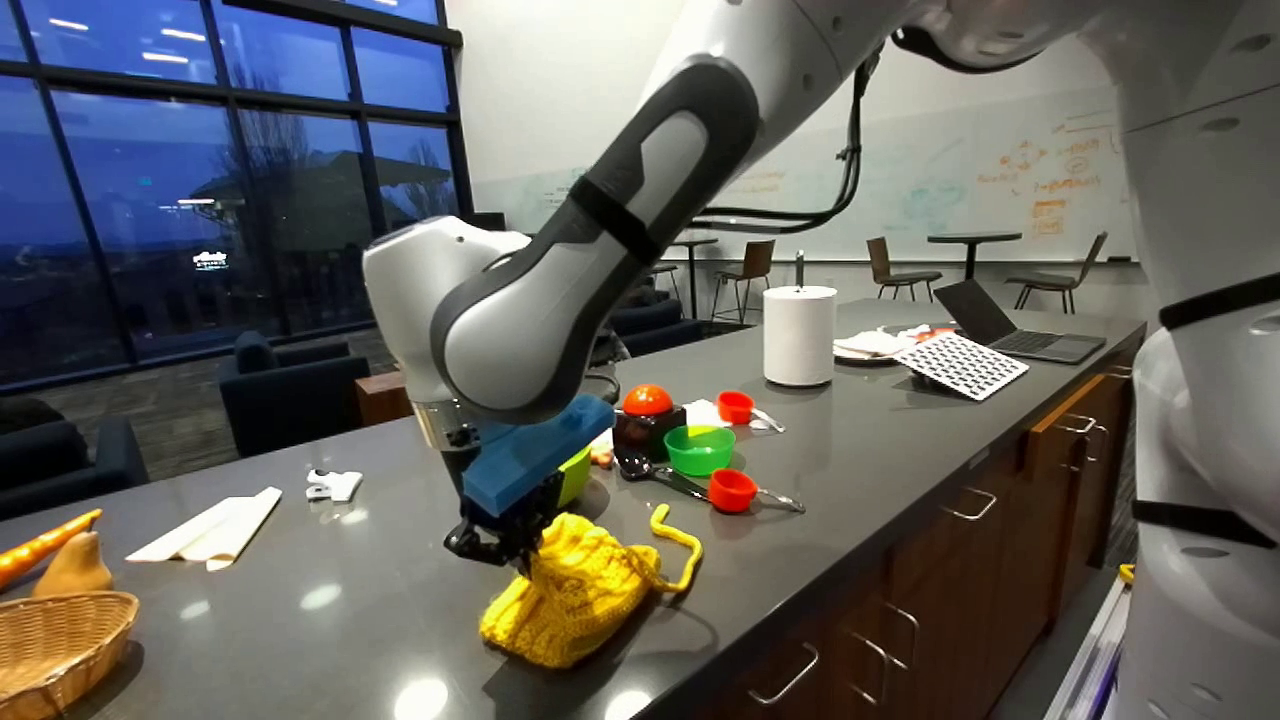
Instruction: Unfold the yellow item
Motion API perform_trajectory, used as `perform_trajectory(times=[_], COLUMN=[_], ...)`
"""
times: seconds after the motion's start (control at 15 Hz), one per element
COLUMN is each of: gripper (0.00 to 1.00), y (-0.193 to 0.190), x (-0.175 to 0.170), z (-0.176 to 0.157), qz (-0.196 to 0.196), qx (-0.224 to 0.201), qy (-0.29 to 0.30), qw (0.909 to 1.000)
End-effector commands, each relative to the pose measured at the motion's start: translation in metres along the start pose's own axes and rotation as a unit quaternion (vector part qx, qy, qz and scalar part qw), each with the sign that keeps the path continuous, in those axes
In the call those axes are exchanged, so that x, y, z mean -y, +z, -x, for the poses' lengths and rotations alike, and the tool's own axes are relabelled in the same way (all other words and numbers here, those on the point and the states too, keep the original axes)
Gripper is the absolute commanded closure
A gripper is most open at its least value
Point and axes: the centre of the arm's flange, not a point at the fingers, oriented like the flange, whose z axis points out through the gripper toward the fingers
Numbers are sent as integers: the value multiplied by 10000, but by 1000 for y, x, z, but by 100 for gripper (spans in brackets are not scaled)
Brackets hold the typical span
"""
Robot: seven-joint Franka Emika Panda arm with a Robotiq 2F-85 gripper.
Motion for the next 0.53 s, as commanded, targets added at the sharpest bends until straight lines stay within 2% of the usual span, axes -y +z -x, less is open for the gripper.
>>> perform_trajectory(times=[0.0,0.47], gripper=[99,99], y=[-27,-57], x=[5,11], z=[-8,-27], qz=[304,721], qx=[-314,-511], qy=[-317,-825], qw=[9985,9927])
